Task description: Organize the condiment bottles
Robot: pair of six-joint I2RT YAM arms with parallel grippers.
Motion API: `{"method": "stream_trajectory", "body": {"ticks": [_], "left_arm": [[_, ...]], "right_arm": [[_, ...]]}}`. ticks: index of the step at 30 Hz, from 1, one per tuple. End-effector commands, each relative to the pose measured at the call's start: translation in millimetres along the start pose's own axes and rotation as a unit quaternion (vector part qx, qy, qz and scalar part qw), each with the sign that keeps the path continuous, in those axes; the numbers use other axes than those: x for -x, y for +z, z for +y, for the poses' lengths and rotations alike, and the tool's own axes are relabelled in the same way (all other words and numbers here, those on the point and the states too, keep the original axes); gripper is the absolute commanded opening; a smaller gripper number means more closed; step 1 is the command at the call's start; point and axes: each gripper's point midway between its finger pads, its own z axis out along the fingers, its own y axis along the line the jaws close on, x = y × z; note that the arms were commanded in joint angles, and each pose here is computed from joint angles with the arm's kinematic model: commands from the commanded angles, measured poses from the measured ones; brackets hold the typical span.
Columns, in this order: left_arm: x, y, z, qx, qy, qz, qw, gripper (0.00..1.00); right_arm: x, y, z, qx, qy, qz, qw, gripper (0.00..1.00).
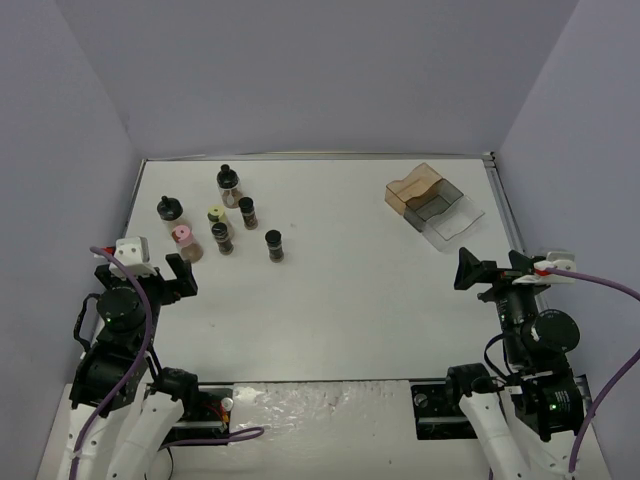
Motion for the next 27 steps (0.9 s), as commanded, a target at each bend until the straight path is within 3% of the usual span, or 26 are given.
{"method": "stream_trajectory", "body": {"ticks": [1,8,10,18,24,27], "left_arm": [[21,4,-8,-0.011,-0.013,-0.031,0.999,0.97],[22,4,-11,-0.019,-0.017,-0.031,0.999,0.97],[22,6,-12,-0.019,-0.014,-0.027,0.999,0.97],[27,24,-20,-0.015,-0.012,0.009,1.0,0.97],[45,49,-35,-0.021,-0.015,0.032,0.999,0.97],[56,63,-43,-0.025,-0.013,0.042,0.999,0.97]], "right_arm": [[11,12,11,0.02,0.014,-0.009,1.0,1.0],[-13,32,44,0.092,0.048,0.066,0.992,1.0],[-16,34,69,0.163,0.046,0.082,0.982,1.0],[-39,92,95,0.185,0.071,0.132,0.971,1.0],[-79,136,175,0.223,0.024,0.156,0.962,1.0],[-114,147,226,0.271,-0.01,0.179,0.946,1.0]]}}
